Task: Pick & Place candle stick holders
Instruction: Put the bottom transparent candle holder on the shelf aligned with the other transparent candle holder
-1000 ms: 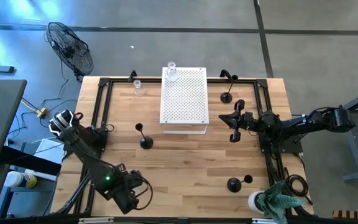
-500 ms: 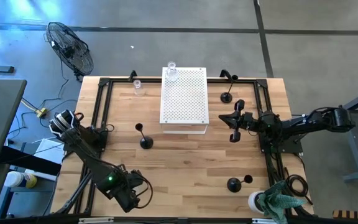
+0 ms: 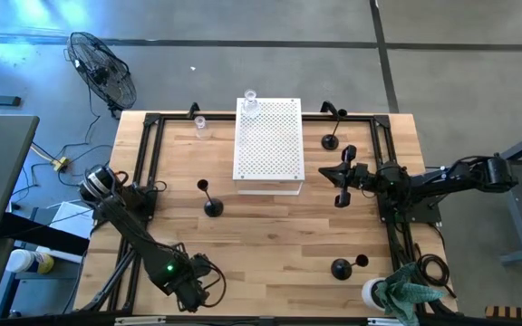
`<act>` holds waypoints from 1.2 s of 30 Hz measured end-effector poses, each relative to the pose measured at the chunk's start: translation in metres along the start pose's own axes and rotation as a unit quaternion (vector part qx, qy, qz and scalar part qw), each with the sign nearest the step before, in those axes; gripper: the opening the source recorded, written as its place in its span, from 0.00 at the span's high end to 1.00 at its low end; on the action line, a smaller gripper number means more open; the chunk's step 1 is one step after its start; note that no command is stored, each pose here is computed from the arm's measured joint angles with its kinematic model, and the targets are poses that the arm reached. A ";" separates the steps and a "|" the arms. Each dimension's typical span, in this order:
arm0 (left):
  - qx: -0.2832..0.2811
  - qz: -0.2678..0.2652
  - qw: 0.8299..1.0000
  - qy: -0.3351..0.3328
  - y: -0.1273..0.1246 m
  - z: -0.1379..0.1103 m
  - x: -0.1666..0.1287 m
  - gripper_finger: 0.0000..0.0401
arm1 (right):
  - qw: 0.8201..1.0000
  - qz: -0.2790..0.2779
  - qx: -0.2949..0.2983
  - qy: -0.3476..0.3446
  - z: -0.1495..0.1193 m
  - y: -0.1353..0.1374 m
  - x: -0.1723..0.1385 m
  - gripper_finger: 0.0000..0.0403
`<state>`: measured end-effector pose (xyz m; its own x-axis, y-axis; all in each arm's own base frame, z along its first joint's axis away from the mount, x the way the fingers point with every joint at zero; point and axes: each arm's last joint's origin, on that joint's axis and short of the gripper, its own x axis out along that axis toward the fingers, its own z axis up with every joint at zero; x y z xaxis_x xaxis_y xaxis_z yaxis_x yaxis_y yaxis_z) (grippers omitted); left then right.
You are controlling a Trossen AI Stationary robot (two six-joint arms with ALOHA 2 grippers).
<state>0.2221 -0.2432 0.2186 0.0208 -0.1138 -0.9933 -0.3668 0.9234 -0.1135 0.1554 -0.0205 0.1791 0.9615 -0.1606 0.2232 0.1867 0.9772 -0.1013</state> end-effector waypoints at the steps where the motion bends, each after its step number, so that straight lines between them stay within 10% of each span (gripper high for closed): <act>1: -0.001 0.000 1.000 0.000 0.000 0.000 0.000 0.36 | 1.000 0.000 0.000 0.000 0.000 0.000 0.000 1.00; 12: 0.004 0.000 1.000 0.002 0.000 0.000 0.000 0.59 | 1.000 0.000 0.000 0.000 0.000 0.000 0.000 1.00; 25: -0.005 -0.006 1.000 0.002 0.002 0.008 -0.002 0.38 | 1.000 0.000 0.000 0.000 0.000 0.000 0.000 1.00; 36: 0.005 -0.002 1.000 0.004 0.003 0.008 -0.002 0.47 | 1.000 0.000 -0.001 0.000 0.000 0.000 0.000 1.00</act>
<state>0.2283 -0.2375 0.2199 0.0139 -0.1208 -0.9926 -0.3573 0.9265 -0.1177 0.1554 -0.0205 0.1791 0.9613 -0.1613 0.2232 0.1878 0.9768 -0.1030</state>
